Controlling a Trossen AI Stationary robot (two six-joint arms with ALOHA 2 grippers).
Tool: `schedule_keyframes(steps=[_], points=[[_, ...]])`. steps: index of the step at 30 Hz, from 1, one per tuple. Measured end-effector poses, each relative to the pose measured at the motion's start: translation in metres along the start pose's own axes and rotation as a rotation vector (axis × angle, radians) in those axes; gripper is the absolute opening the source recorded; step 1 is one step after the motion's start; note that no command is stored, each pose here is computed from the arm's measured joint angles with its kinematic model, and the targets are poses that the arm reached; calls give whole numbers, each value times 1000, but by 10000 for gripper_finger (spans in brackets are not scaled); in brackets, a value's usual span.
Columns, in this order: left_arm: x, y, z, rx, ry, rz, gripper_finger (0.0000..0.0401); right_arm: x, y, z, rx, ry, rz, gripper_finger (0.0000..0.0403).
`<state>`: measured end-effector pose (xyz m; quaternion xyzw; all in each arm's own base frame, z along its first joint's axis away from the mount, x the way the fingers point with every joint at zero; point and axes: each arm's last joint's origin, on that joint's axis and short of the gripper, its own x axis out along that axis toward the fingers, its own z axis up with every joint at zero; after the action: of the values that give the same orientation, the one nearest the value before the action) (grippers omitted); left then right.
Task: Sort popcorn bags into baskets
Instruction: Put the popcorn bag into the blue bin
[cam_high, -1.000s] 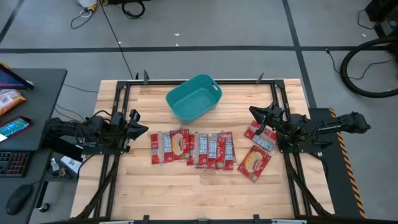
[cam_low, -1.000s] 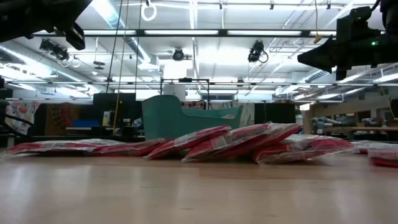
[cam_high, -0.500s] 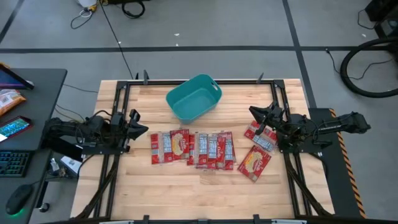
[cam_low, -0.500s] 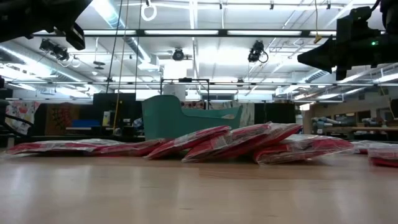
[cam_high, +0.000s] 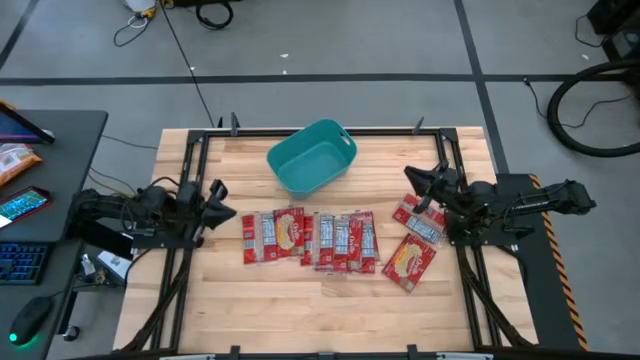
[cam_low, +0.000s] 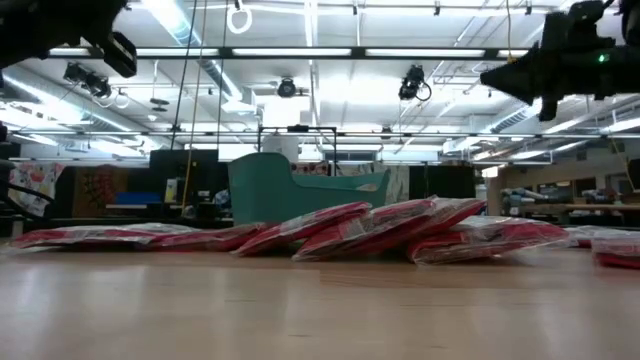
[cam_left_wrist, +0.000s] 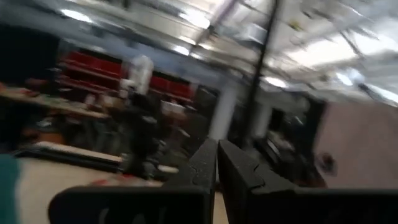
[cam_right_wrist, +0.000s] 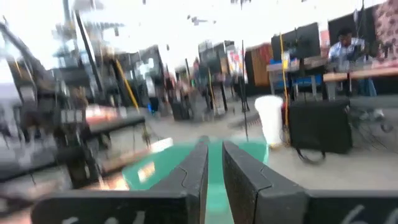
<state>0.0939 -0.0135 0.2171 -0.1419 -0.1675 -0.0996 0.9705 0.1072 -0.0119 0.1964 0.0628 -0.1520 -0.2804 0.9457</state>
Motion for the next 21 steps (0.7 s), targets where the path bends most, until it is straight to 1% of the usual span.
schedule_keyframes(steps=[2,4,6,9,11,13,16,19,21], points=[[0,-1,-2,16,28,-42,23,0,0,8,9,-76,0,52],[0,-1,-2,16,31,-48,23,-1,0,16,37,-140,-1,52],[0,-1,-2,15,33,-47,23,0,1,24,66,-174,15,52],[0,-1,-3,-12,46,-43,23,2,4,32,114,-191,78,52],[0,0,-6,-29,68,-37,23,4,7,35,133,-186,105,52],[0,1,-9,-48,102,-26,23,8,9,36,139,-172,109,52],[-1,2,-13,-67,143,-13,23,16,13,34,112,-131,102,52],[-1,3,-16,-60,172,-2,23,28,19,33,91,-78,116,52],[-1,3,-15,-32,162,14,23,40,24,33,72,-8,103,52]])
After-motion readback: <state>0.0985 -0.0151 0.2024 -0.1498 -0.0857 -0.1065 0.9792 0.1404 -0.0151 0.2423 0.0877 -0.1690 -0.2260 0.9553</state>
